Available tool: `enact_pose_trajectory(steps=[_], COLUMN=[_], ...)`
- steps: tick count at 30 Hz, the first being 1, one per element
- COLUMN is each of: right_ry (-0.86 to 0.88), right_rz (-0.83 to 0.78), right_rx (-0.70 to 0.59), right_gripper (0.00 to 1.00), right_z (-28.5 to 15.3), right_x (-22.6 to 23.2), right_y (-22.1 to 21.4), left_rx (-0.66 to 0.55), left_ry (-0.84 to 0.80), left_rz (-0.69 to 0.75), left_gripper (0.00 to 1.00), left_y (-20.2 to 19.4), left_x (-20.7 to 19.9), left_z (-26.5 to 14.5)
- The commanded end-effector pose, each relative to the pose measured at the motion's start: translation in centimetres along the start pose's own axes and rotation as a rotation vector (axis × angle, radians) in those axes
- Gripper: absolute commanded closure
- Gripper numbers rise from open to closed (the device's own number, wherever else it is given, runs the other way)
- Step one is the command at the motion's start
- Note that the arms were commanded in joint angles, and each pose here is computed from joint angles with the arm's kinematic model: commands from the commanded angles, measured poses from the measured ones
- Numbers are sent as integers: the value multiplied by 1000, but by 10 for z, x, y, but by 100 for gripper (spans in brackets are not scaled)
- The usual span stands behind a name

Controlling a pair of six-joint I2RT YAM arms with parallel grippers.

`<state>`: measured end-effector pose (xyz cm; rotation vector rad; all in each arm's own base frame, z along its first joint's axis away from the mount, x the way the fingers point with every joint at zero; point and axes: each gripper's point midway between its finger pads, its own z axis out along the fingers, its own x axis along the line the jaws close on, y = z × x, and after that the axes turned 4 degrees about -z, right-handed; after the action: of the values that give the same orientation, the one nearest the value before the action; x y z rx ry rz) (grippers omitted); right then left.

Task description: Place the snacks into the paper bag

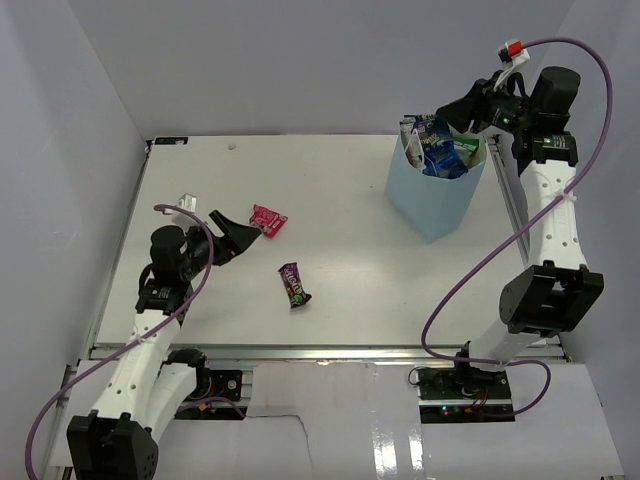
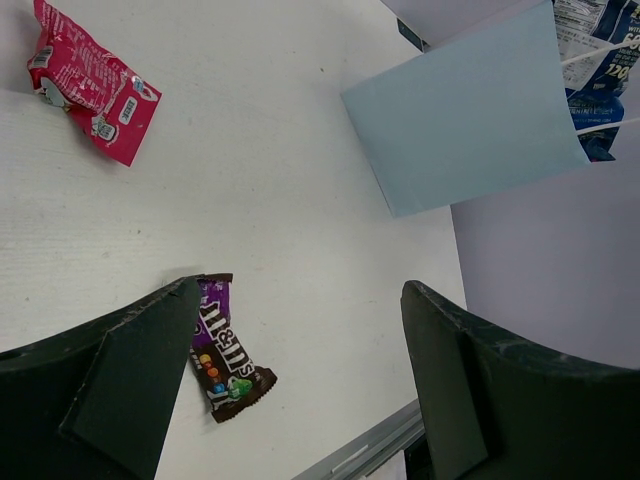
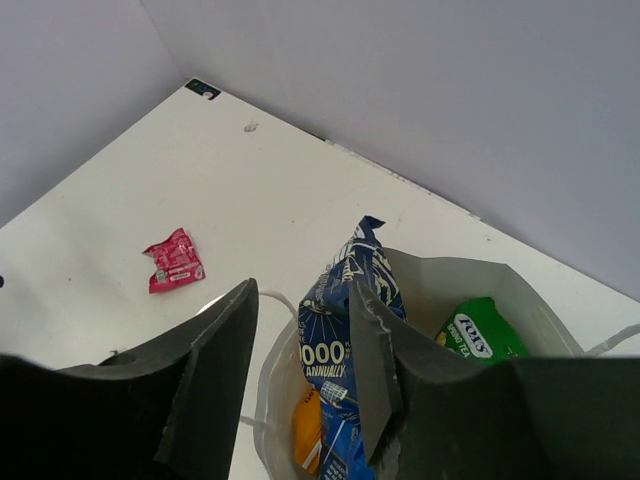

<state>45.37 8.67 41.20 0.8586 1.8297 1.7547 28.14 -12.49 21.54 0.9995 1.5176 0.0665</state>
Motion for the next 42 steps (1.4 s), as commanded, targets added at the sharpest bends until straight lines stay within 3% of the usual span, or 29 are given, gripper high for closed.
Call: enact_pose_trajectory(steps=[1,11,28,42], right_ry=[-41,-89,-190,-357], right_rz=[-14,-31,35,65], right_rx=[-9,10,6,33], right_gripper=[50,40,35,15], right_z=[-8,-12,-17,11], right_x=[2,-3,-6,-8], right_y=[9,5,4,-10], left_rx=[-38,-43,-45,-26], left_ry=[-12,1,16,-4], left_rz=[33,35,26,16], left_gripper=[8,7,7,7], left_y=[13,14,14,10], left_x=[-13,-10,-8,-8], left_z=[-6,-6,-7,-3])
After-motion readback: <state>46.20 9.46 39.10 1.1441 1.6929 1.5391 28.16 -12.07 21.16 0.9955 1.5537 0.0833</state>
